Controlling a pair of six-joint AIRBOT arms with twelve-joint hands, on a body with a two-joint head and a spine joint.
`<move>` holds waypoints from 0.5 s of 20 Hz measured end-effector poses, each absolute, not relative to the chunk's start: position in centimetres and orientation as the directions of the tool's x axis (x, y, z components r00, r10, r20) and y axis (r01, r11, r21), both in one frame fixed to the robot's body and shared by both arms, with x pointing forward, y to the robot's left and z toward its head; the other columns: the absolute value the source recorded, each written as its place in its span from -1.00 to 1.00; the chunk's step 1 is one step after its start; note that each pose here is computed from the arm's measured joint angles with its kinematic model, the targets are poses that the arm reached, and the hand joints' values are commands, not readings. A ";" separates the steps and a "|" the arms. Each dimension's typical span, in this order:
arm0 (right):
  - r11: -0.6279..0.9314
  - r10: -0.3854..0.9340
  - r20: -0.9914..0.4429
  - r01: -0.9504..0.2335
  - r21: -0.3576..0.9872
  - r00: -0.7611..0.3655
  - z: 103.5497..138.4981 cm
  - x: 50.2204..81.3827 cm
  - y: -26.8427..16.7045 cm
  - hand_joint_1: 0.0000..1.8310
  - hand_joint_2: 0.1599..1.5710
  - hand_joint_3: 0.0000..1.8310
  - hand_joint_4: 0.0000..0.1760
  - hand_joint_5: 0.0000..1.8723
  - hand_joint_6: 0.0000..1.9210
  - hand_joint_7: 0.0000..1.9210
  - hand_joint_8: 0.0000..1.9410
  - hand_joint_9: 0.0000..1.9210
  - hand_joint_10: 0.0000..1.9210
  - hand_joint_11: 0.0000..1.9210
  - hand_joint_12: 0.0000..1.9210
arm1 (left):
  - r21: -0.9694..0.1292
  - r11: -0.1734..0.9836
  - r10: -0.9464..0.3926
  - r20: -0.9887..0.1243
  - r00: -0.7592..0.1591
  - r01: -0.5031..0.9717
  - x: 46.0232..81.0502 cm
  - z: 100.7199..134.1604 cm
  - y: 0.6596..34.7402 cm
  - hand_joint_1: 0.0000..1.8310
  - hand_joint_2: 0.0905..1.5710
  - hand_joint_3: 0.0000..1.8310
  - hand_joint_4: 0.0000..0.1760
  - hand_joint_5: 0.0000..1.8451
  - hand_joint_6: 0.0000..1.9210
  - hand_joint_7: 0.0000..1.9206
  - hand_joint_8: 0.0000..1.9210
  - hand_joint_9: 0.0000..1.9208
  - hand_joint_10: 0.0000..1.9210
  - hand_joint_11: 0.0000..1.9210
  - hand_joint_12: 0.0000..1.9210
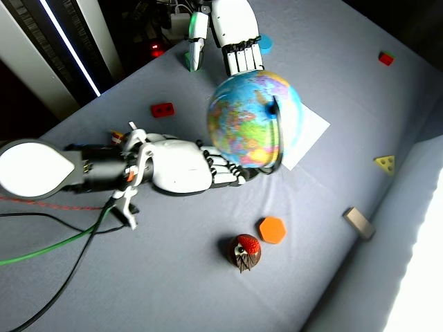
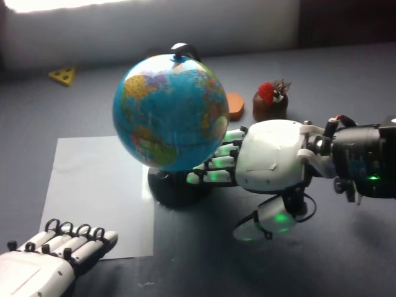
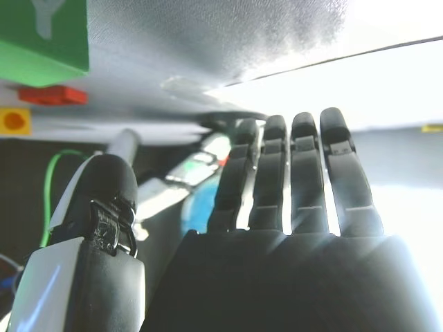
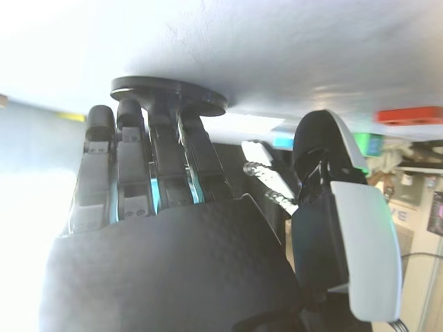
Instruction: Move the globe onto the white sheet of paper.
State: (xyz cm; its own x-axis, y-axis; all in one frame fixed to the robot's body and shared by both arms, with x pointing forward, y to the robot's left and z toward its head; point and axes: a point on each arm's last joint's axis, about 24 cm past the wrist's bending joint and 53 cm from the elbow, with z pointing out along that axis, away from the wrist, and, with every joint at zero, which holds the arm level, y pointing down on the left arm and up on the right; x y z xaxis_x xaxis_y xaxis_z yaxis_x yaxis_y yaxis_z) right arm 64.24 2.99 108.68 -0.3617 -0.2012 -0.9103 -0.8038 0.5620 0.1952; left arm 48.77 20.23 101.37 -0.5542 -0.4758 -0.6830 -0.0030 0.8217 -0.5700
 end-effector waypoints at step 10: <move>0.573 -0.183 -0.906 -0.790 0.217 -0.381 108.9 64.5 3.3 -1.00 0.45 -1.00 -1.00 -0.89 -1.00 -0.86 -1.00 -0.84 -0.99 -1.00 -0.70 | -0.583 0.812 -0.501 -0.665 -0.554 -0.035 48.1 101.0 20.2 -1.00 0.49 -1.00 -1.00 -0.89 -1.00 -0.87 -1.00 -0.91 -1.00 -1.00 -0.67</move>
State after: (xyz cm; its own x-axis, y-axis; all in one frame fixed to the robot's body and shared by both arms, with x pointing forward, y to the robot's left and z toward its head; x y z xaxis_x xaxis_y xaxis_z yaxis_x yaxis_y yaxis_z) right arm 64.45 3.28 108.90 -0.3814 -0.1825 -0.9062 -0.7900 0.5735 0.2170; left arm 48.13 20.17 101.00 -0.5545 -0.5008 -0.6646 -0.0346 0.8118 -0.5829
